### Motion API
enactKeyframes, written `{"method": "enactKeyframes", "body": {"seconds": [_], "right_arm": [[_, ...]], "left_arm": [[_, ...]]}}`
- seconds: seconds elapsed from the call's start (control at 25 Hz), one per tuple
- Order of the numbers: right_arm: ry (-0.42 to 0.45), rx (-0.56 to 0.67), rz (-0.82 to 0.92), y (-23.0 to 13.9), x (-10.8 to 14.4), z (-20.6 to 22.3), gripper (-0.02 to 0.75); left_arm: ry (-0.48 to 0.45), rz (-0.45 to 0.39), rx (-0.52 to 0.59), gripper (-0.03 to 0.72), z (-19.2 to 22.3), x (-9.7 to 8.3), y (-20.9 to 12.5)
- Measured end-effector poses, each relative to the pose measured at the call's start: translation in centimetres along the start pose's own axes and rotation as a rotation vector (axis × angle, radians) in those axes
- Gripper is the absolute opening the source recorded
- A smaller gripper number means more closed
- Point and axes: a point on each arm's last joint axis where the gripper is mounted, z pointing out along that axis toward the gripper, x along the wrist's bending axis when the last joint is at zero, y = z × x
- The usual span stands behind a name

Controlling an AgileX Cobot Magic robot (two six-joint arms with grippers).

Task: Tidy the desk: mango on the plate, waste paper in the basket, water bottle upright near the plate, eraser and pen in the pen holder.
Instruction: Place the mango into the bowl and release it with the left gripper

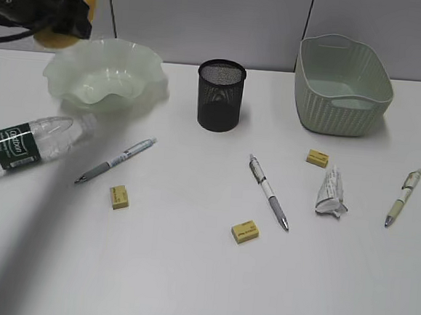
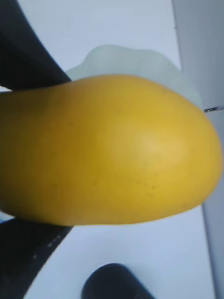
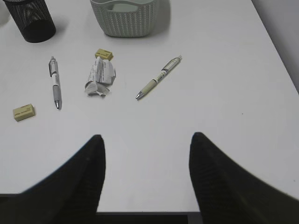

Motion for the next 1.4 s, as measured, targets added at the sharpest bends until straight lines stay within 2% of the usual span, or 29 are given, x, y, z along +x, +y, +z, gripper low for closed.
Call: {"method": "enactKeyframes", "body": {"seconds": [0.12, 0.2, 0.48, 0.84, 1.04, 1.4], "right_arm": [[0.000, 0.000, 0.000, 0.0, 0.0, 0.0, 0.458], [0.000, 0.000, 0.000, 0.0, 0.0, 0.0, 0.458], [0.000, 0.000, 0.000, 0.0, 0.0, 0.0, 0.458], [0.000, 0.000, 0.000, 0.0, 0.0, 0.0, 0.458], [0.000, 0.000, 0.000, 0.0, 0.0, 0.0, 0.458], [0.000, 0.000, 0.000, 0.0, 0.0, 0.0, 0.458]], "left_arm": [[0.020, -0.013, -0.077, 0.558, 1.3, 0.9, 0.4], [0.027, -0.019, -0.085, 0.558, 2.7, 1.3, 0.6], [0.030, -0.021, -0.079, 0.558, 8.1, 1.7, 1.5], [0.030, -0.030, -0.029, 0.558, 14.6, 2.1, 0.2], [0.024, -0.053, -0.013, 0.568, 16.0, 2.1, -0.4], [0.020, -0.061, 0.017, 0.599, 16.1, 2.0, -0.6]]}}
